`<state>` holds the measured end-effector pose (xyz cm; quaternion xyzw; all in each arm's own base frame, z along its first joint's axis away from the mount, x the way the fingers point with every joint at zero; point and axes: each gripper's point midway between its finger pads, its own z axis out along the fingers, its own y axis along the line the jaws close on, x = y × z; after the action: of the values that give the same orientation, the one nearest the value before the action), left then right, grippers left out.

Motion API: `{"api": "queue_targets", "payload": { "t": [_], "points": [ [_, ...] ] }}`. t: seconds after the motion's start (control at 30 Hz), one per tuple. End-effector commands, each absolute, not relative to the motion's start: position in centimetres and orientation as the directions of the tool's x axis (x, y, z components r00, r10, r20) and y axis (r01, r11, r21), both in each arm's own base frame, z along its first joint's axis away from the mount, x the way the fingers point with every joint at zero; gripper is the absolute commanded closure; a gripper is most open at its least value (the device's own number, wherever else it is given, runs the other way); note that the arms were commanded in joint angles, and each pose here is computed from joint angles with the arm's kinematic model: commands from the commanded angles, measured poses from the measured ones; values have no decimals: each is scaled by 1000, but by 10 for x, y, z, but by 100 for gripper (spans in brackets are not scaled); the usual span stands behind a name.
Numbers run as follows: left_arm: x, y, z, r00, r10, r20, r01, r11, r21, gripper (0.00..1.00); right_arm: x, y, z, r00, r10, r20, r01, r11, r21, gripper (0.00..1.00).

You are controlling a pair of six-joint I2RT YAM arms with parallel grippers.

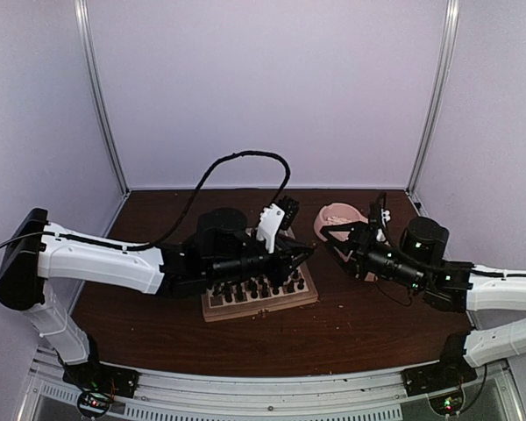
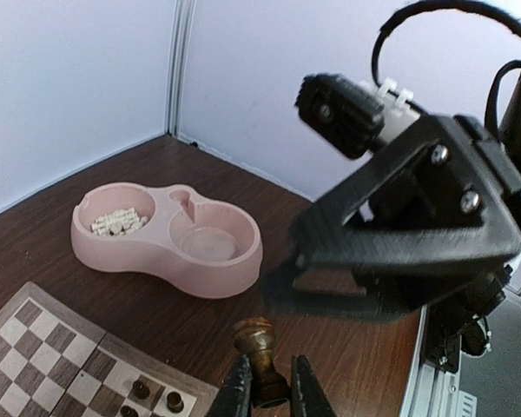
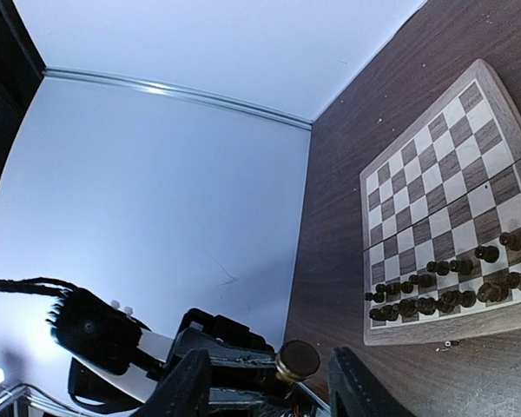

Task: Set up the chess pieces on the board
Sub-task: Pass from the right arm to the left, then place the rook at h8.

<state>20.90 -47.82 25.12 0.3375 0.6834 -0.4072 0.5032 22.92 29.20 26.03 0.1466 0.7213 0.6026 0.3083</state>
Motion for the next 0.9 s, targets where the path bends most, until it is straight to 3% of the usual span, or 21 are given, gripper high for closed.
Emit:
{"api": "queue_targets", "payload": {
  "t": [0.0,0.17,0.27,0.4,0.53,0.7,0.87],
  "points": [
    [209,-454,263,-315,87,-945,836,497,-233,100,233,267,280,-689,591,-420,-280,317,906,43],
    [191,-415,240,-468,277,-839,794,549,-262,100,244,225,292,-495,361,-790,-416,700,580,41],
    [175,-392,230,-560,371,-741,769,566,-297,100,260,196,287,-377,127,-918,-376,884,277,41],
    [163,-355,227,-634,391,-668,714,627,-311,100,285,171,275,-294,-106,-950,-279,960,-21,39],
    [164,-311,213,-731,344,-590,600,736,-315,100,300,171,257,-223,-234,-946,-259,950,-174,35],
    [163,-279,187,-821,292,-491,498,788,-363,100,305,160,222,-168,-213,-962,-179,967,-183,15],
    [160,-256,168,-873,313,-373,426,862,-275,100,300,153,202,-141,-193,-971,-163,972,-169,12]
  ]
}}
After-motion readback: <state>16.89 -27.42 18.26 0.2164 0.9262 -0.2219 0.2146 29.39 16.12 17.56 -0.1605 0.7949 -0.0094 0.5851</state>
